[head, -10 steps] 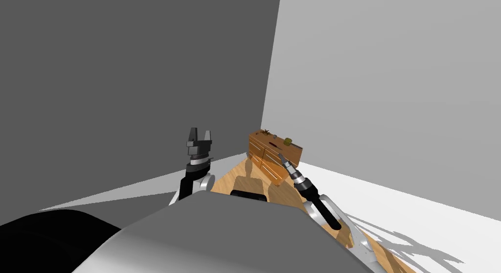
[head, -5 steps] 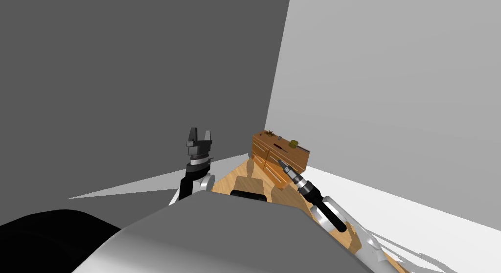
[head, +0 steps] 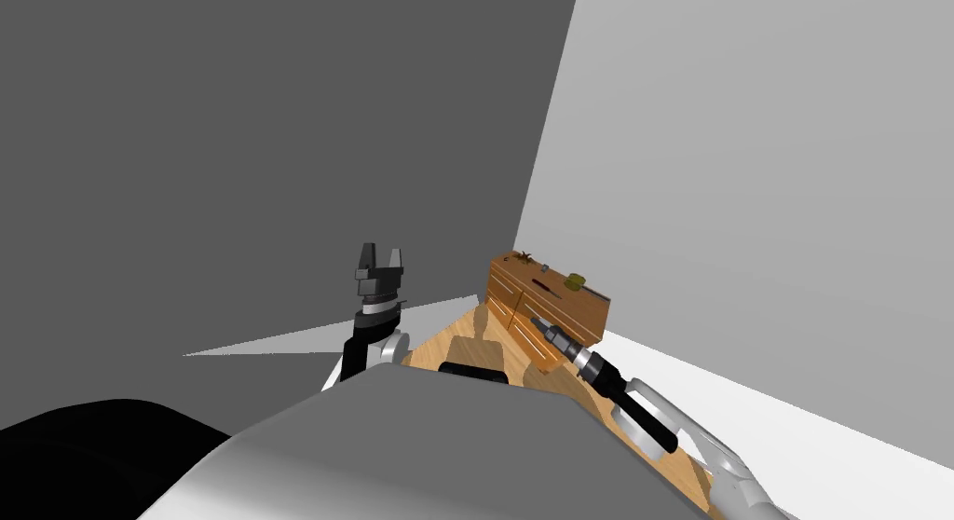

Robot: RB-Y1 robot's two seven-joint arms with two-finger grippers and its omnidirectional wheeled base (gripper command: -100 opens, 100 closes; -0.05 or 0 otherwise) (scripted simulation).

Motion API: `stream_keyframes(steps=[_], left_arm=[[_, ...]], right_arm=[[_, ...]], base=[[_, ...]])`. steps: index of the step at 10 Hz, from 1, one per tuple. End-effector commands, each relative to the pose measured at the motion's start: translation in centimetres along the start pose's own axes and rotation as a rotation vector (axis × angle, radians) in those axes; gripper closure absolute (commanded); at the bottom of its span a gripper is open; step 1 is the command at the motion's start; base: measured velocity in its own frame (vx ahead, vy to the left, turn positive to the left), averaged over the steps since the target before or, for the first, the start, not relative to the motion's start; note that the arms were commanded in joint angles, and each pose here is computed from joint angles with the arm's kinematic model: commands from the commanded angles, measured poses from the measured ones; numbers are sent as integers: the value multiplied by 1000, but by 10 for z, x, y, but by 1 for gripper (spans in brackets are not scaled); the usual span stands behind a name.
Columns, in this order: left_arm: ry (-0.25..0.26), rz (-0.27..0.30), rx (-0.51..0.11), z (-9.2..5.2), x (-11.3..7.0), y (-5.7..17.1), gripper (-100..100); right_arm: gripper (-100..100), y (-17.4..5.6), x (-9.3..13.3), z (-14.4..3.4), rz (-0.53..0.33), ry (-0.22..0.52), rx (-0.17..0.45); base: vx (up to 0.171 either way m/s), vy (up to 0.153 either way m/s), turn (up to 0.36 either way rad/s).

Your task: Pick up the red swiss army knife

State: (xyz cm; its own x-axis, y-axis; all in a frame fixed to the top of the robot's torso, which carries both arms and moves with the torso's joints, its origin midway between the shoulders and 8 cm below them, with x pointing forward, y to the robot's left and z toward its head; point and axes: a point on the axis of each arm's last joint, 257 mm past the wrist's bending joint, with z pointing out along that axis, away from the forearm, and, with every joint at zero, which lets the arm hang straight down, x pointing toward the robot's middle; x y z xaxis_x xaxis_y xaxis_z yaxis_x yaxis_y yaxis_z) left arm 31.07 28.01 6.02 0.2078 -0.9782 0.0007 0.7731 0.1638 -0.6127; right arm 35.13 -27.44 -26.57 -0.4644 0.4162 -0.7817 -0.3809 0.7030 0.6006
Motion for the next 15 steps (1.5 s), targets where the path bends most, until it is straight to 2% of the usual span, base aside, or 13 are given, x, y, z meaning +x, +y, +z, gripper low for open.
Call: stream_keyframes(steps=[1,2,4,5,6,8,9,11,12,13,14,15], left_arm=[[0,0,0,0,0,0,0],[0,0,0,0,0,0,0],[0,0,0,0,0,0,0],[0,0,0,0,0,0,0],[0,0,0,0,0,0,0],[0,0,0,0,0,0,0],[0,0,0,0,0,0,0],[0,0,0,0,0,0,0],[0,0,0,0,0,0,0],[0,0,0,0,0,0,0],[0,0,0,0,0,0,0],[0,0,0,0,0,0,0]], right_arm=[[-100,-19,9,-6,-34,50,34],[-100,-30,20,-14,-69,107,53],[-100,-39,20,-19,-73,116,73],[-100,-56,29,-31,-115,179,103],[-100,-60,30,-33,-114,181,112],[-100,-99,47,-63,-183,296,188],[-100,-101,44,-66,-196,306,193],[-100,-138,54,-101,-266,418,268],[-100,-140,51,-104,-275,425,272],[-100,-155,53,-123,-312,481,305],[-100,-157,53,-124,-312,482,311],[-100,-172,55,-143,-346,536,343]], base=[[68,42,79],[80,35,158],[45,18,42],[38,6,202],[48,0,104],[97,8,232],[116,-8,99],[110,-27,240],[94,-37,104],[104,-29,201],[82,-46,91],[94,-56,168]])
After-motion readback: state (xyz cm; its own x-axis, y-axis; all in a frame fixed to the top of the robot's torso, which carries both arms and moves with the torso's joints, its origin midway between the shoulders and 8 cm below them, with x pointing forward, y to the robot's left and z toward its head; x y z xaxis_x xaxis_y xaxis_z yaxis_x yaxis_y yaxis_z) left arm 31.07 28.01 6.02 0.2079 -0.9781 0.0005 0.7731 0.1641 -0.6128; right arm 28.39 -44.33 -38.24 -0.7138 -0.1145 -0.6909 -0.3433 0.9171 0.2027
